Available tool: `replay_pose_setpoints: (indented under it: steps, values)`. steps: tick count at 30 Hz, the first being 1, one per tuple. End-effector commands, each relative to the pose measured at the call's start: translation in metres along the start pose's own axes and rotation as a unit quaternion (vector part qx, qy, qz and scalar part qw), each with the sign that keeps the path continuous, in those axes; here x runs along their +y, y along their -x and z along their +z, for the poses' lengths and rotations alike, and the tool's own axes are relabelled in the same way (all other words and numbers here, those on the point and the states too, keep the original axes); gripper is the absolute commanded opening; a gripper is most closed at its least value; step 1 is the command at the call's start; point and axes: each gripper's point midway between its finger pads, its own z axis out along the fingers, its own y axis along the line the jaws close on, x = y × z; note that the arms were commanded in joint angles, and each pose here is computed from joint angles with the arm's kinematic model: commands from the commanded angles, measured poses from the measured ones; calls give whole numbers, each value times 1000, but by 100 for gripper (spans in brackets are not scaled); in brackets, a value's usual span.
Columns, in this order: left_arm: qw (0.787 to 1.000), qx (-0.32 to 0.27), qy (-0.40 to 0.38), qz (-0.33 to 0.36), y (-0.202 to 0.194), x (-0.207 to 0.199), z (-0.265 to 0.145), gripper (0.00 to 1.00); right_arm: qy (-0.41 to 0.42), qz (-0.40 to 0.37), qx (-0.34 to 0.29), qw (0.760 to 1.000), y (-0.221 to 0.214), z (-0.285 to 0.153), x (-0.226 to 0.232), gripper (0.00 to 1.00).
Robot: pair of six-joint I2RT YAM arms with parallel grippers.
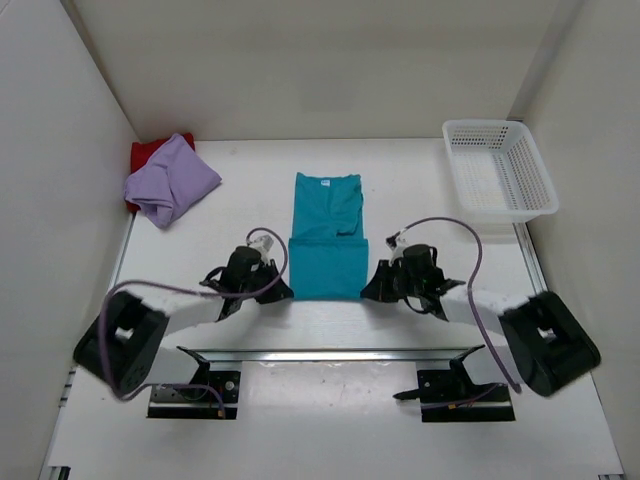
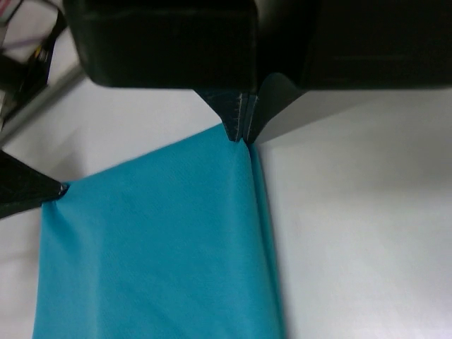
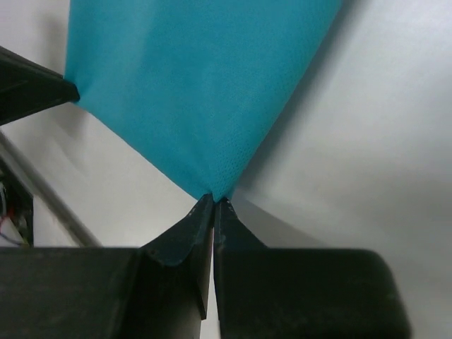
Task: Fold and stack the t-shirts
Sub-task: Grab one side of the 2/3 rectangular tshirt with both arms, then fold the long partially folded tshirt into a neat square
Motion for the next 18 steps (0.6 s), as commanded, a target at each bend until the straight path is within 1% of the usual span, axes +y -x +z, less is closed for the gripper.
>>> replay_pose_setpoints:
  steps: [1, 2, 3, 4, 5, 6, 7, 8, 9, 10, 11, 12, 13, 14, 15, 16, 17, 18]
  values:
    - [998, 34, 11, 50, -46, 2, -36, 0, -30, -10, 29, 999, -53, -20, 1, 0]
    - [998, 45, 12, 52, -63, 7, -50, 0, -31, -23, 44, 998, -75, -28, 10, 0]
    - [997, 65, 22, 42, -83, 18, -58, 0, -34, -25, 47, 998, -82, -31, 13, 0]
    - [998, 47, -6, 31, -80, 7, -67, 0, -30, -28, 53, 998, -97, -39, 22, 0]
    - [998, 45, -24, 24, -88, 7, -77, 0, -20, -21, 56, 998, -105, -47, 33, 0]
    - [998, 56, -17, 10, -97, 12, -83, 0, 1, -19, 47, 999, -104, -54, 44, 0]
    - [999, 35, -33, 2, -89, 6, -89, 0, 7, 1, 45, 999, -105, -58, 46, 0]
    - [999, 19, -41, 1, -78, -2, -99, 0, 26, 5, 32, 999, -97, -65, 55, 0]
    - [999, -6, -50, 0, -63, -11, -107, 0, 28, -1, 14, 1000, -88, -69, 56, 0]
    - [998, -17, -58, 3, -53, -17, -112, 0, 36, -9, -5, 999, -70, -74, 67, 0]
    - [997, -31, -71, 6, -35, -29, -118, 0, 33, -29, -25, 999, -49, -80, 72, 0]
    - [995, -60, -82, 12, -10, -42, -126, 0, 14, -41, -31, 999, -35, -80, 64, 0]
    - [995, -56, -78, 17, -2, -45, -123, 0, 34, -54, -47, 997, -13, -87, 82, 0]
    - [993, -69, -92, 19, 20, -62, -124, 0, 36, -67, -64, 995, 10, -89, 87, 0]
    - [990, -92, -105, 27, 47, -80, -126, 0, 25, -78, -85, 993, 36, -90, 84, 0]
    - [989, -98, -100, 37, 55, -83, -123, 0, 21, -85, -96, 991, 48, -91, 84, 0]
    - [988, -117, -93, 41, 82, -95, -121, 0, 12, -87, -111, 990, 72, -90, 80, 0]
    - [986, -127, -103, 42, 104, -107, -116, 0, 14, -84, -122, 989, 93, -89, 76, 0]
